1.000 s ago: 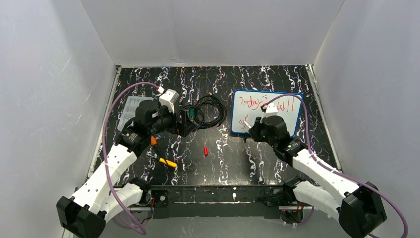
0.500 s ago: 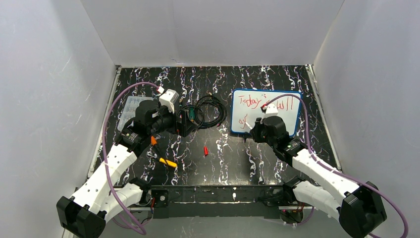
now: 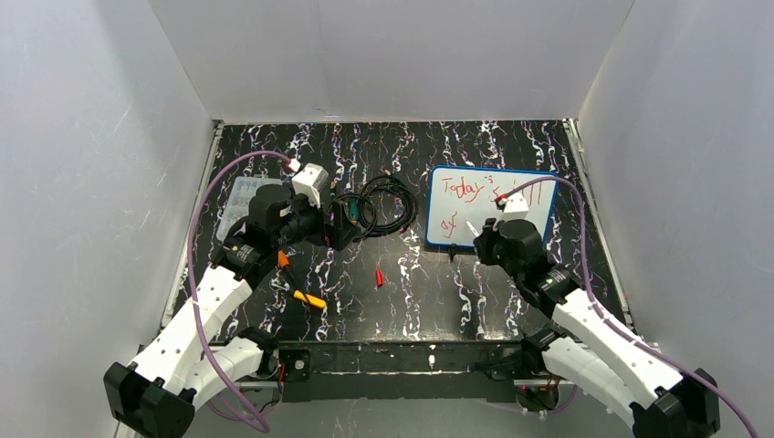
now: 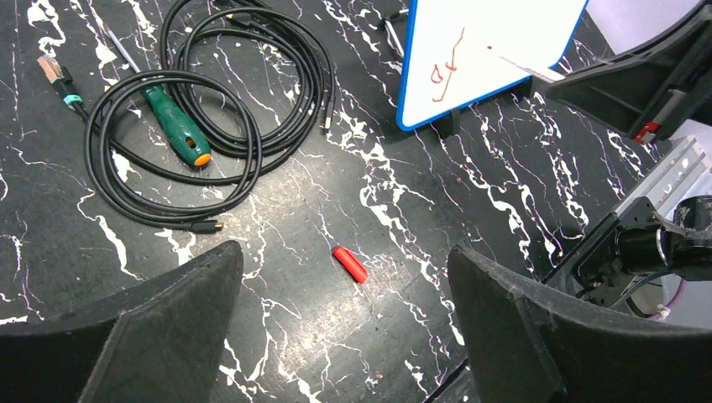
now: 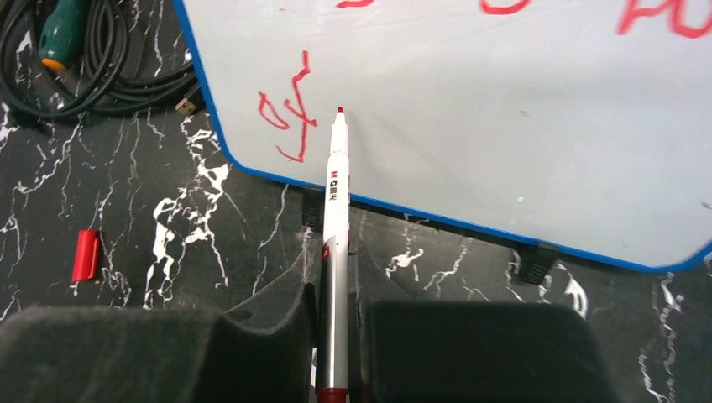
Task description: Write a sentence on the whiteboard
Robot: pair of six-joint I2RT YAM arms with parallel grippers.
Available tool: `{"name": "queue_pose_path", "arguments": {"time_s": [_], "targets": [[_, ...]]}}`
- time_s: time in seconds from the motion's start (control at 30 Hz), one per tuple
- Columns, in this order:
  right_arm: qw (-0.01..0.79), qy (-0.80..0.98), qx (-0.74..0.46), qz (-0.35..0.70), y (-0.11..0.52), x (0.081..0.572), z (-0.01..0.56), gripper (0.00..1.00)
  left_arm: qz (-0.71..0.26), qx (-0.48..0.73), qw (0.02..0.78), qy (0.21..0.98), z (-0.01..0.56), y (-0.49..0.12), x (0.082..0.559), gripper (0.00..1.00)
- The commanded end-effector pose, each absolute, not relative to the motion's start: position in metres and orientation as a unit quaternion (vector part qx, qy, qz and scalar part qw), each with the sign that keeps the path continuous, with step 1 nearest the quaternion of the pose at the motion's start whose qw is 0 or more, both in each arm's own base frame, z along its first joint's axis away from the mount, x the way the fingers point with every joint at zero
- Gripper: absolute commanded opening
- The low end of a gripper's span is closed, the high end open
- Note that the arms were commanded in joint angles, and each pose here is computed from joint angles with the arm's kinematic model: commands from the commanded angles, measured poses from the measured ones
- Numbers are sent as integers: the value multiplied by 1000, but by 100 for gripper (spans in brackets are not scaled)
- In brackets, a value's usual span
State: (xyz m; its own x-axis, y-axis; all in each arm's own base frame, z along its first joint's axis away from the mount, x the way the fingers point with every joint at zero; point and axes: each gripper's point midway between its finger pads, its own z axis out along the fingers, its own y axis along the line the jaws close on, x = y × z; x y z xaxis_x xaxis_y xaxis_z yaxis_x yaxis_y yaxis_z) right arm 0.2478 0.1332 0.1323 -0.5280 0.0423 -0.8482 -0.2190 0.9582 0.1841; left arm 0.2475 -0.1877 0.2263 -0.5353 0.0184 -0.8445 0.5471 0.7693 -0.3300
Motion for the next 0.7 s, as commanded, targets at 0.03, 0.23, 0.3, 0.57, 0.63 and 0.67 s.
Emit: {"name": "queue_pose_path", "arguments": {"time_s": [0.03,0.23,0.3,0.57,0.63,0.67], "targets": [[520,850,-19,89,106,254,158,1,-284,169,458,825,225,-183,249,90],[527,845,-10,90,104,261,160,1,-287,169,456,825,225,-183,248,90],[530,843,-11,91,105,263,162,1,-287,169,456,825,225,-183,248,90],[556,825,-16,101,110,274,179,1,-288,170,457,824,226,-184,247,90],[561,822,-16,99,110,277,182,1,-288,171,457,824,226,-184,247,90],[561,822,-15,97,110,278,182,1,-289,171,457,824,227,-184,247,90]]}}
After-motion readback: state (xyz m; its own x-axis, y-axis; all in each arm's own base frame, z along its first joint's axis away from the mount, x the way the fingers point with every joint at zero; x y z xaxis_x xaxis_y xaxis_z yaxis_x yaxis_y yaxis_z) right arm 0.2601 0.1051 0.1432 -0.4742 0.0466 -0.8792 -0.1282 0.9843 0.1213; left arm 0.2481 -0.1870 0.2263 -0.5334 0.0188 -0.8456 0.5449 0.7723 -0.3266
